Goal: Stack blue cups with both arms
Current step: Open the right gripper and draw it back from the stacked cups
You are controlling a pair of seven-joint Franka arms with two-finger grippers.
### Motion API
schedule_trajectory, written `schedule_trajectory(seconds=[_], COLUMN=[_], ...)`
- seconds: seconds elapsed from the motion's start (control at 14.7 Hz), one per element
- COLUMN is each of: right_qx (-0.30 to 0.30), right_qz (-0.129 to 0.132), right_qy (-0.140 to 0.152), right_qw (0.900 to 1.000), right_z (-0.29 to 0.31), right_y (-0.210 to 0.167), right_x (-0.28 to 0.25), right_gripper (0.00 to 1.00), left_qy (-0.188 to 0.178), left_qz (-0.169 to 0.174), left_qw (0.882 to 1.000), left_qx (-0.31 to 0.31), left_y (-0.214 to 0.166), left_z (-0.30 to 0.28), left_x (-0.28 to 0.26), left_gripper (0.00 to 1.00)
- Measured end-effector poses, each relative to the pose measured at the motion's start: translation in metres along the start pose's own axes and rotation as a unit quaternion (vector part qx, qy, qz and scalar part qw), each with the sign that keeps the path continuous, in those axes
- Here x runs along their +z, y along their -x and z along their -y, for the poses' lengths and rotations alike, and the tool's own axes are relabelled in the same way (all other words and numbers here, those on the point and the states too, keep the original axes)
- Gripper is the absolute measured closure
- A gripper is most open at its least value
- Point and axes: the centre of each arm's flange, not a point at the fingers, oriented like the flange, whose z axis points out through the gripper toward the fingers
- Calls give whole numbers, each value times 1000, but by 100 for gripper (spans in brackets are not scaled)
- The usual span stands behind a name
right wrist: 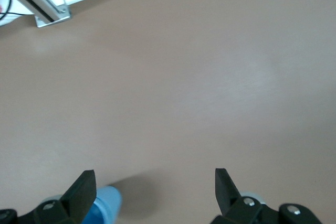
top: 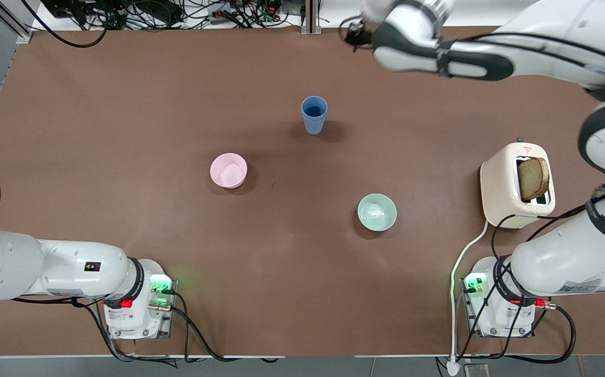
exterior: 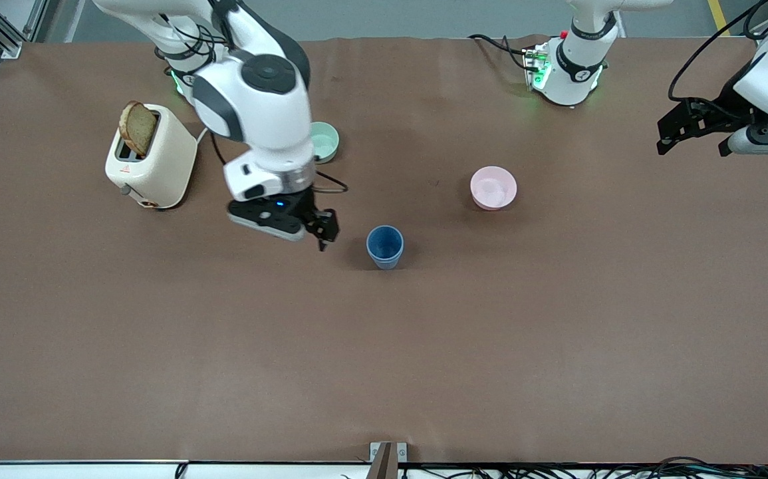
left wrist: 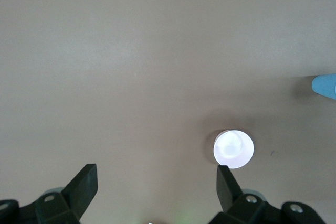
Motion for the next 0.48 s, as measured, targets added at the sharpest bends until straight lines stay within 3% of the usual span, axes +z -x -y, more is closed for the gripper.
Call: schedule_trajectory(seconds=[0.27,0.48], right_qx=[-25,-51], right_qz=[24,53], right_qy=[9,24], right_qw=[999,997], right_z=[-113,-204], right_y=[-86,-127], right_x=[-48,-68], right_gripper=[0,0], left_qy=[0,0], left_qz=[0,-2], left_qw=[1000,1000], left_qx=[-1,-2], left_y=[-1,-1], left_z=[1,2], left_x=[0,0], left_gripper=[0,0])
